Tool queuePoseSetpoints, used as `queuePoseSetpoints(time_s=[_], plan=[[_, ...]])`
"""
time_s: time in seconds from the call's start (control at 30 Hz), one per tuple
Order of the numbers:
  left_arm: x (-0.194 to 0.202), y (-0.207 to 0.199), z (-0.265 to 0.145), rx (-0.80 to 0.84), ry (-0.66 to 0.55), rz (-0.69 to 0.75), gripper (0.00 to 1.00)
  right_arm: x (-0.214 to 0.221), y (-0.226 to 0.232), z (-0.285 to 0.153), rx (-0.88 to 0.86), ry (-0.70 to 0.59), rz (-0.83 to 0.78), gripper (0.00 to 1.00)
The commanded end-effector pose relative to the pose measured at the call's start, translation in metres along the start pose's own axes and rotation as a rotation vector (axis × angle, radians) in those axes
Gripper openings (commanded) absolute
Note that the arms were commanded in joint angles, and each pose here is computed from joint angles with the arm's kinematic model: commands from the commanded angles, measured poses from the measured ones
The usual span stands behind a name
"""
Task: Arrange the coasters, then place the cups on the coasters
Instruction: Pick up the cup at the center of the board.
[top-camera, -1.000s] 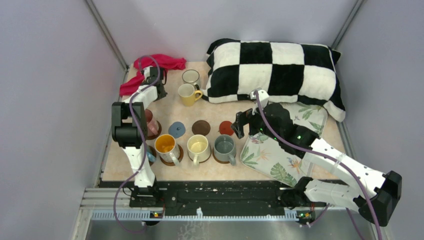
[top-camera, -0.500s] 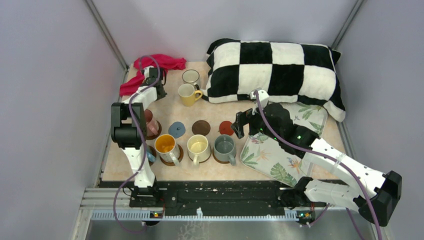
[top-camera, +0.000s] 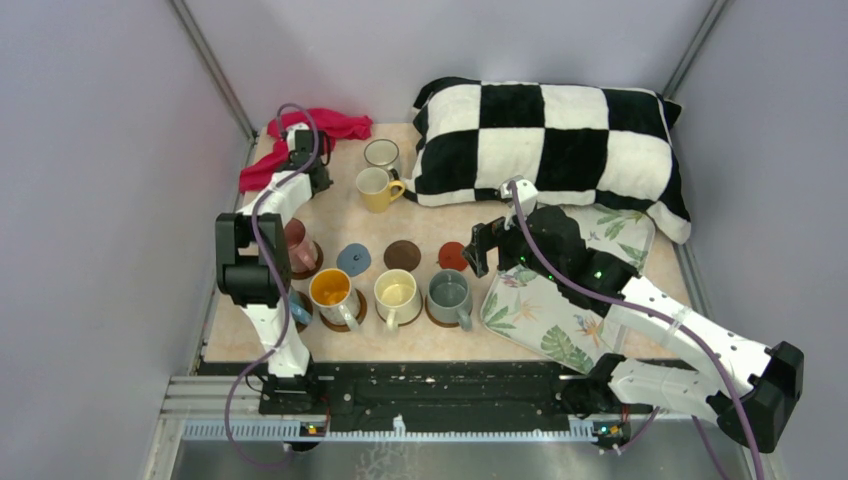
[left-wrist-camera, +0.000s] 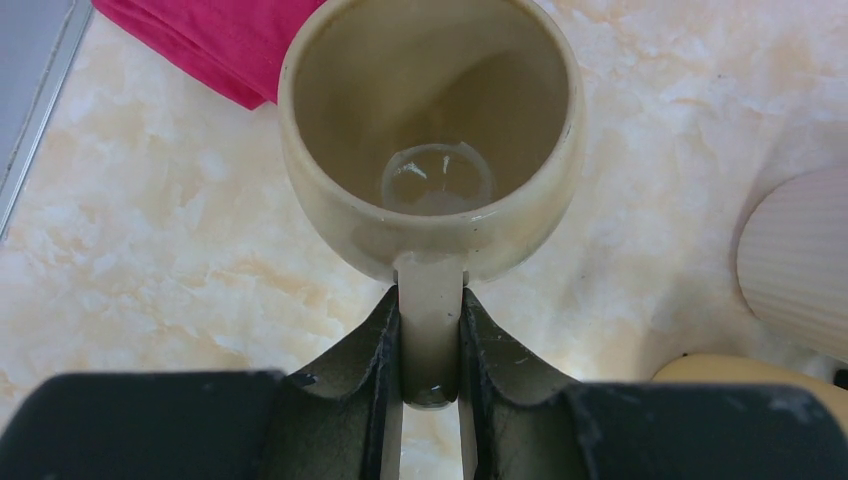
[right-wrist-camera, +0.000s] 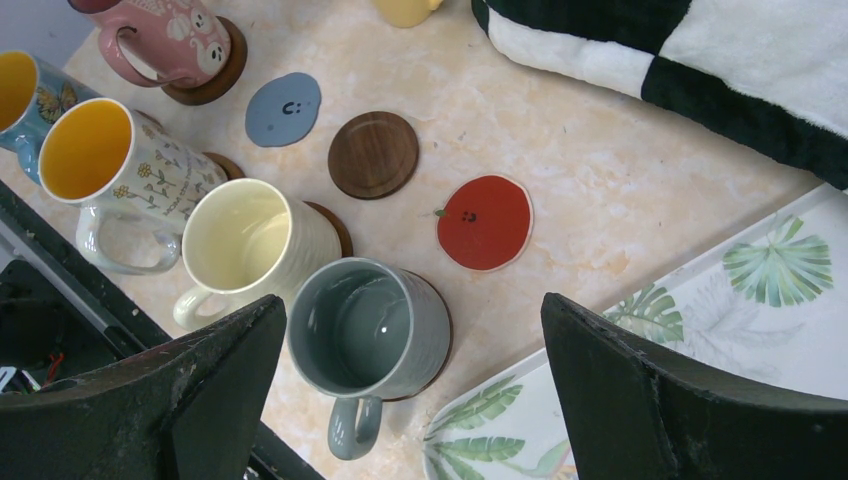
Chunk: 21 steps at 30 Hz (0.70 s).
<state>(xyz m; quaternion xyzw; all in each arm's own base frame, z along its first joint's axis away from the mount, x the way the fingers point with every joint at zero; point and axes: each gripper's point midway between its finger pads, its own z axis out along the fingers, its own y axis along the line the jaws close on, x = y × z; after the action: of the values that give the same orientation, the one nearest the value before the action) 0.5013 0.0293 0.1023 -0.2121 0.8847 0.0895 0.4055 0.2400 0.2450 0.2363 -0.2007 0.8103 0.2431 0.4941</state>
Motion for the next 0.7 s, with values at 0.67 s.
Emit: queuePoseSetpoints(time_s=[0.67], plan=[[-0.064,-0.017,-0.073,0.057,-0.278,-0.087,0.00,-0.015,-0.001,0.000,0.005,-0.048,0.005,0.99]])
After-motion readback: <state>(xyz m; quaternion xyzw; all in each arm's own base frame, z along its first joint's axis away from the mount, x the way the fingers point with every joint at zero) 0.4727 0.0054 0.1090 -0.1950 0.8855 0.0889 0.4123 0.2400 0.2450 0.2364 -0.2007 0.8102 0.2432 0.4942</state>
